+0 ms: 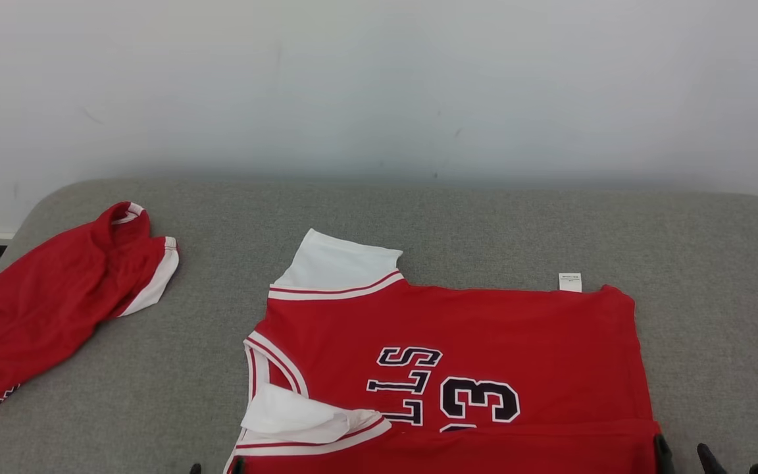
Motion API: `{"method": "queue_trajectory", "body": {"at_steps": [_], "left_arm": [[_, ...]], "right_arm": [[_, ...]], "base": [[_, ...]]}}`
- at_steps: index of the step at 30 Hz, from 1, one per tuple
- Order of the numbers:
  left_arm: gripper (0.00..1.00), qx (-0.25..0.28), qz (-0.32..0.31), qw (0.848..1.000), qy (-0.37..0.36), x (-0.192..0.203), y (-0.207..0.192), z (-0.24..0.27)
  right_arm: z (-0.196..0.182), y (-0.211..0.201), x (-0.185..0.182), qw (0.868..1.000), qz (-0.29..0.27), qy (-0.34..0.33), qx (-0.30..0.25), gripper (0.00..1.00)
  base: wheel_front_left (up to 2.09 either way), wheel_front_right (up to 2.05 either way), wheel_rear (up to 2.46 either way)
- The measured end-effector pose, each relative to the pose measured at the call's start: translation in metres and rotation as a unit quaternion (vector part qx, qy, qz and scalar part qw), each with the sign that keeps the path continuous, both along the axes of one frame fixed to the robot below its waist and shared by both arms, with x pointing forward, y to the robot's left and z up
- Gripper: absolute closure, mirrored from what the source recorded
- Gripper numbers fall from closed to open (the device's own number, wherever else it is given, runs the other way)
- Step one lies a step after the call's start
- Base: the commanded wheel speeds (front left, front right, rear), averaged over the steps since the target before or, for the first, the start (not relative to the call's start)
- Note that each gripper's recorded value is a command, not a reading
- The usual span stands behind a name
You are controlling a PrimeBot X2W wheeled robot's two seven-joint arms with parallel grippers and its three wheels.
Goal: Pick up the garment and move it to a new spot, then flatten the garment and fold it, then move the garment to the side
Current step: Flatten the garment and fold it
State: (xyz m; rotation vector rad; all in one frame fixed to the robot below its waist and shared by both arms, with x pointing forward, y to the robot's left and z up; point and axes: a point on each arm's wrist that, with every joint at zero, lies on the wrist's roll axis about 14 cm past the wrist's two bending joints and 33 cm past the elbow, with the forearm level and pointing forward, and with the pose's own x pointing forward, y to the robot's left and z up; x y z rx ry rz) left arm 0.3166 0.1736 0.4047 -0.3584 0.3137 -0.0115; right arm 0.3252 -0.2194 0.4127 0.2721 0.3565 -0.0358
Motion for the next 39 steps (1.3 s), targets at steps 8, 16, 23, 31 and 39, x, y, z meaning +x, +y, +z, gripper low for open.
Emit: {"method": "queue_trajectory", "body": {"at_steps": [8, 16, 23, 31, 39], "left_arm": [[0.00, 0.050, -0.015, 0.995, -0.082, 0.016, 0.004, 0.047], [0.00, 0.098, -0.042, 0.985, -0.138, 0.050, -0.004, 0.079], [0.00, 0.119, -0.081, 0.979, -0.142, 0.083, -0.006, 0.083], [0.00, 0.183, -0.158, 0.959, -0.148, 0.172, -0.002, 0.117], [0.00, 0.196, -0.214, 0.952, -0.100, 0.248, -0.029, 0.111]], "right_arm": [[0.043, 0.006, 0.016, 0.995, -0.006, -0.095, -0.016, 0.00], [0.059, 0.014, 0.023, 0.987, 0.000, -0.151, -0.048, 0.00], [0.055, 0.021, 0.034, 0.987, 0.000, -0.154, -0.043, 0.00], [0.064, 0.031, 0.095, 0.985, 0.020, -0.163, -0.046, 0.00], [0.053, 0.016, 0.146, 0.988, 0.017, -0.134, -0.069, 0.00]], "base": [[0.00, 0.00, 0.00], [0.00, 0.00, 0.00], [0.00, 0.00, 0.00], [0.00, 0.00, 0.00], [0.00, 0.00, 0.00]]}}
